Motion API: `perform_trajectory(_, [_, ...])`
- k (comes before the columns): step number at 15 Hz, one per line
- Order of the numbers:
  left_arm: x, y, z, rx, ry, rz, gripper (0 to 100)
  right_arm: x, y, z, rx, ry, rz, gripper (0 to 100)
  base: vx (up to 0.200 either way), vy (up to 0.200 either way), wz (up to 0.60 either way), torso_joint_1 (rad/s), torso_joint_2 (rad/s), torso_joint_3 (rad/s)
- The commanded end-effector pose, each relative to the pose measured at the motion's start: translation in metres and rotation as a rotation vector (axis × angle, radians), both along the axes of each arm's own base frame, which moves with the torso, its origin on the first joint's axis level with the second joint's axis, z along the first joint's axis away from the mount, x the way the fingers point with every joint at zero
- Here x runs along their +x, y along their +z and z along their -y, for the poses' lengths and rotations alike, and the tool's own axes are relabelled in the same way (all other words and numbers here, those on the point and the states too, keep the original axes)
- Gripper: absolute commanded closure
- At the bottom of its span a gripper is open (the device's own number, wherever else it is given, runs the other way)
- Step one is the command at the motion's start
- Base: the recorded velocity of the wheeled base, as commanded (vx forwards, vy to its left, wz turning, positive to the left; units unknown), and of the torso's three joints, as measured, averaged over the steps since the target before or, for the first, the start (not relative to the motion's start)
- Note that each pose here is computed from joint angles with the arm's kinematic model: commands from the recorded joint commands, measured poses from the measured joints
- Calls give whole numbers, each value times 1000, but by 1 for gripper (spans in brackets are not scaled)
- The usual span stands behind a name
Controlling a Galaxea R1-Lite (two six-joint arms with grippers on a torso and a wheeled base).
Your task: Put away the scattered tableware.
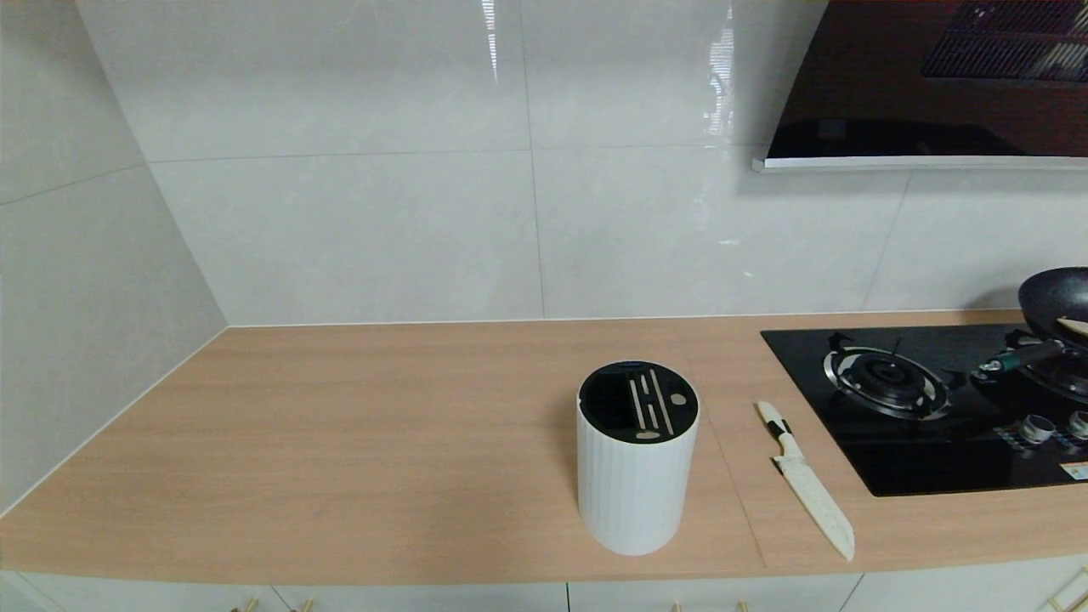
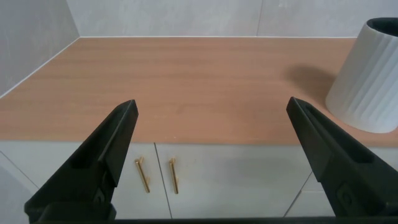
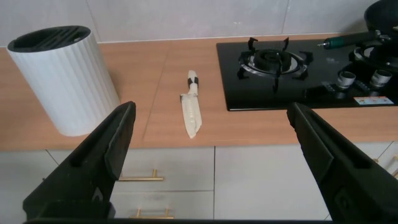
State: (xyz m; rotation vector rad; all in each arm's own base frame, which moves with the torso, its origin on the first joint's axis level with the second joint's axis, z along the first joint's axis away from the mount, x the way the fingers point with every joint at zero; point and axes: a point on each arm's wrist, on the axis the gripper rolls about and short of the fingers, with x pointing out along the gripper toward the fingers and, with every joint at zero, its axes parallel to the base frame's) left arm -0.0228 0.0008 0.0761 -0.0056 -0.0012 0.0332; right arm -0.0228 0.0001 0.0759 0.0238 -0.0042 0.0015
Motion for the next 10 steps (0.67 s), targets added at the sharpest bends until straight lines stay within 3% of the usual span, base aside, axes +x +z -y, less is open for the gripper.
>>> perform_trajectory(1, [0,0,0,-1,1,0,0,0,0,0,1,0,0,0,0,0,0,0,0,0])
perform_trajectory(10, [0,0,0,-2,2,-1,0,0,3,0,-1,9,3,0,0,0,0,0,0,0])
